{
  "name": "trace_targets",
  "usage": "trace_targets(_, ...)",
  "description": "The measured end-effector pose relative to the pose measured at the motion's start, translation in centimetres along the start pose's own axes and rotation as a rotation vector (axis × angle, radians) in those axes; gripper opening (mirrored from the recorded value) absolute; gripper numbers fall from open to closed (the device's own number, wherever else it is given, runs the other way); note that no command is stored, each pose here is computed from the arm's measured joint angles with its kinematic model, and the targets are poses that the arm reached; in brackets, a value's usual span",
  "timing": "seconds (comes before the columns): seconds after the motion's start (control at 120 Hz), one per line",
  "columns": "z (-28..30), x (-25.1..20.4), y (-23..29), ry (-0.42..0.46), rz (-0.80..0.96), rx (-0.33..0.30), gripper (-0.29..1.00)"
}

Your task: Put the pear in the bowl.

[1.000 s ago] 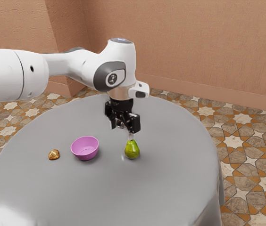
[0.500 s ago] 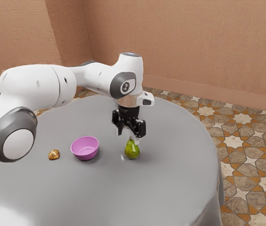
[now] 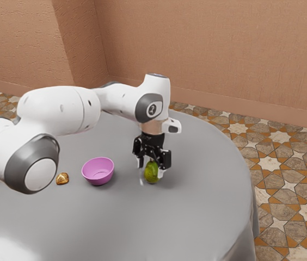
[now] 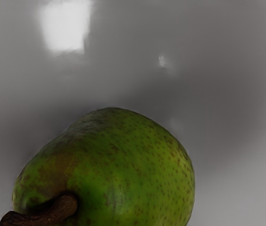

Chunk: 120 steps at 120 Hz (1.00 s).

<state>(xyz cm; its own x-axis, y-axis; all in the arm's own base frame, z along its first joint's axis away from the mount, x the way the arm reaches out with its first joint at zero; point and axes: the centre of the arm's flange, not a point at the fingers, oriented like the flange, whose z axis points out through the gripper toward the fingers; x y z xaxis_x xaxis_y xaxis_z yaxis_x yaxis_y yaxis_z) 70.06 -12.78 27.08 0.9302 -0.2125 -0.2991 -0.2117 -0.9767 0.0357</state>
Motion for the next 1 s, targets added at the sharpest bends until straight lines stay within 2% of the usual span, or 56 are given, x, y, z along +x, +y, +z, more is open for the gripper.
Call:
trace_targets(0.133, -0.5, 0.9, -0.4, 0.024, 0.002, -0.002, 0.7)
trace_targets(0.433, 2.4, 2.1, -1.1, -0.014, 0.001, -0.011, 0.69)
trace_targets(0.758, 2.7, 2.1, -1.1, -0.021, 0.004, -0.013, 0.44)
trace_targets(1.0, 2.0, 1.9, -1.3, -0.019, 0.002, -0.007, 0.36)
